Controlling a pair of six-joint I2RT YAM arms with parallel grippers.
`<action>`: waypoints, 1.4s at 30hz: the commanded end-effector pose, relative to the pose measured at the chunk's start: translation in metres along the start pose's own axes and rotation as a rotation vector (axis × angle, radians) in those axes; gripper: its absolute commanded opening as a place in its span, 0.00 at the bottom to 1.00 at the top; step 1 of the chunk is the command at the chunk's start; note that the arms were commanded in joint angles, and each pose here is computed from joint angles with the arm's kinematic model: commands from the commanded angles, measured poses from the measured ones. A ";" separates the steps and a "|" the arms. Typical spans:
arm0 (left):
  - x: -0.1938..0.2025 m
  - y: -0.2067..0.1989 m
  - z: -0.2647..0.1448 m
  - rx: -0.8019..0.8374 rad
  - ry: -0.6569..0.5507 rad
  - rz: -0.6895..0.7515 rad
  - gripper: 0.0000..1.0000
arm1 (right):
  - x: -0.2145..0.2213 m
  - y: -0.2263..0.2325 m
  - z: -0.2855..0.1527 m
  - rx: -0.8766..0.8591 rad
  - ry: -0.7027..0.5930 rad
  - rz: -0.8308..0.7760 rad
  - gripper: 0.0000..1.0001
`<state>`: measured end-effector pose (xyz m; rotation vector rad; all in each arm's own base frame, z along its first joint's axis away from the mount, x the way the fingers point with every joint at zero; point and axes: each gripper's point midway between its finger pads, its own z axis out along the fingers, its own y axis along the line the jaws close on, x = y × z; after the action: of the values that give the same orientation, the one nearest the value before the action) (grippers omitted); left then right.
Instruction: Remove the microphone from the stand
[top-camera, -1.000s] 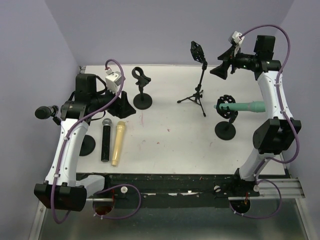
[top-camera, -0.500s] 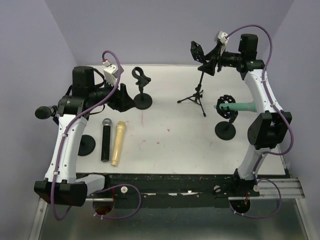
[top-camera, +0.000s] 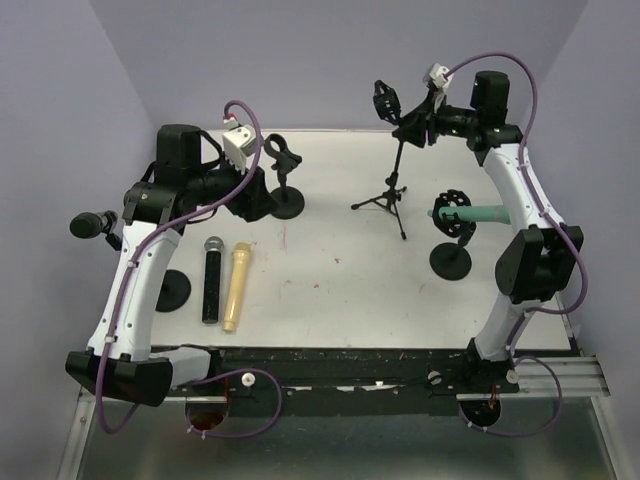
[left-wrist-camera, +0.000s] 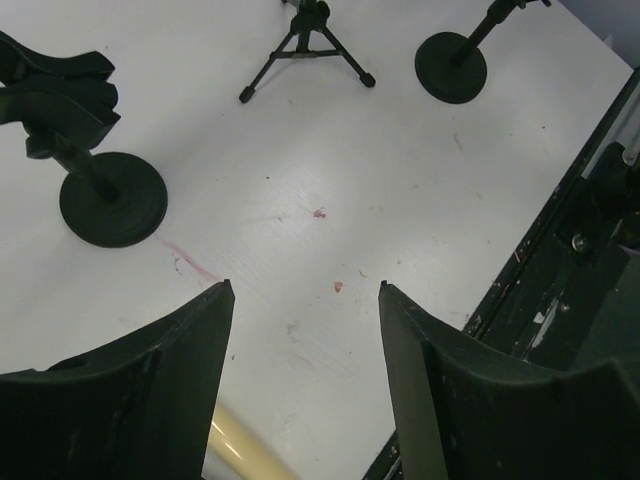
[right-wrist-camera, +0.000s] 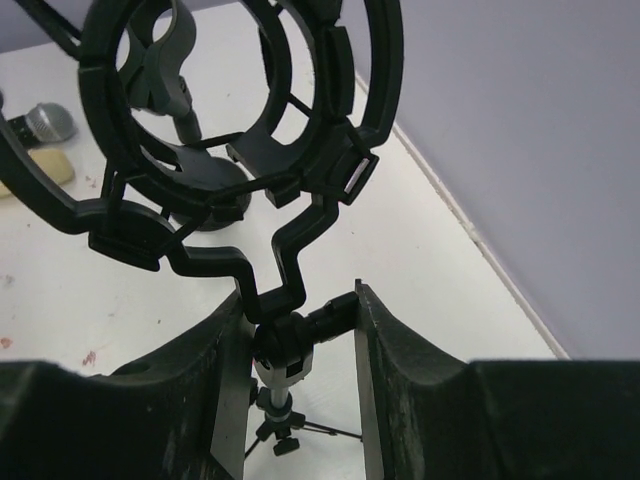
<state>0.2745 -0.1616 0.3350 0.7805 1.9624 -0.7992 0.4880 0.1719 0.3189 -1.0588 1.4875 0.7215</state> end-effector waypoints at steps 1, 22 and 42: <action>-0.017 0.002 0.001 -0.046 -0.096 0.190 0.67 | -0.053 0.032 0.014 0.120 -0.067 0.028 0.01; 0.052 -0.032 0.093 -0.055 -0.333 0.690 0.63 | -0.065 0.181 0.040 0.537 -0.019 0.221 0.01; 0.098 -0.045 0.142 0.117 -0.354 0.828 0.57 | -0.012 0.179 0.057 0.609 0.099 0.339 0.01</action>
<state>0.2647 -0.2627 0.1868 1.2547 1.2133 -0.4661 0.3525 0.3055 0.3186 -0.4245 1.7677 0.4163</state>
